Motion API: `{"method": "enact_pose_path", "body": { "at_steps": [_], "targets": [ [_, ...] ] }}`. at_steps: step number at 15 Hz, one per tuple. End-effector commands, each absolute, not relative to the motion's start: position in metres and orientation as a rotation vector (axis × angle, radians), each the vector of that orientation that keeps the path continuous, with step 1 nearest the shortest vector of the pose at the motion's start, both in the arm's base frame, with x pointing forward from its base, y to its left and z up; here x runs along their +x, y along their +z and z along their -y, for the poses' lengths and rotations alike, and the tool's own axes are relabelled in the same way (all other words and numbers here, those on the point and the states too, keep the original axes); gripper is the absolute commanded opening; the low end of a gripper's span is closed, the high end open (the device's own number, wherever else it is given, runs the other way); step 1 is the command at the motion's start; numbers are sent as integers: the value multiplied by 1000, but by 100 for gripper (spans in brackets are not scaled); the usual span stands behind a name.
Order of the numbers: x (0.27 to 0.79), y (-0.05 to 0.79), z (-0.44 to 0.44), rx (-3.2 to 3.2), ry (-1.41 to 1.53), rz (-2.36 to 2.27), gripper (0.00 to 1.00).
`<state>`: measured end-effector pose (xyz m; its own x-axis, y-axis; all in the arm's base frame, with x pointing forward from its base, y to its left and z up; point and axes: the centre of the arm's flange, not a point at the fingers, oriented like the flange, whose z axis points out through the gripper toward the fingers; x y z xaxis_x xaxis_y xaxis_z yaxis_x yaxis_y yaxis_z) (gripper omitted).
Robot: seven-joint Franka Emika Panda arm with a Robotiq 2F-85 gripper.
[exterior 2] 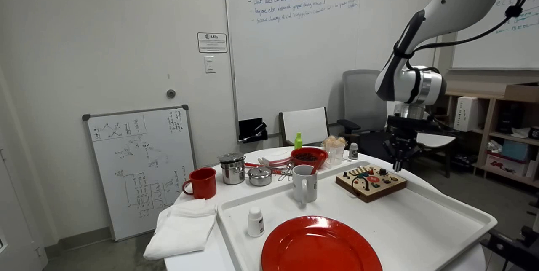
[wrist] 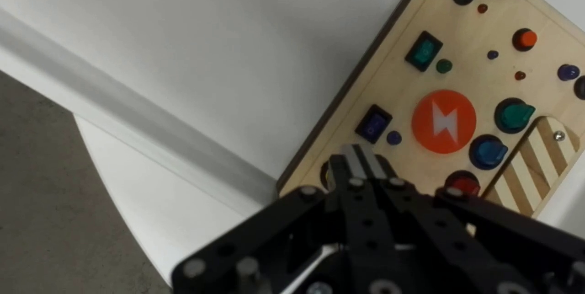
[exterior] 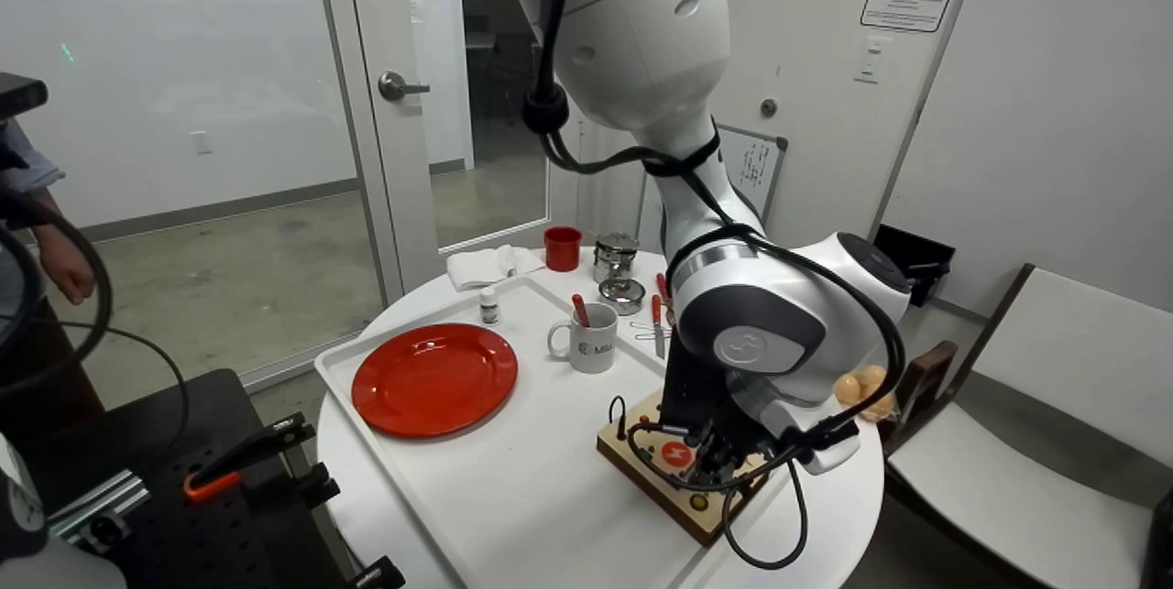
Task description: Press two buttons on the electrical object on the table.
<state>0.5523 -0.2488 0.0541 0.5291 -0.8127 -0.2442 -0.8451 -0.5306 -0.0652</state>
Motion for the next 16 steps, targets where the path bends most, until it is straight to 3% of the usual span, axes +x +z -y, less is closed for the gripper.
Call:
{"method": "enact_pose_path", "body": {
  "at_steps": [1,16],
  "targets": [
    [563,42,258,-2591,268,-1454,0],
    [564,30,263,-2581,276,-1497,0]
  ]
}}
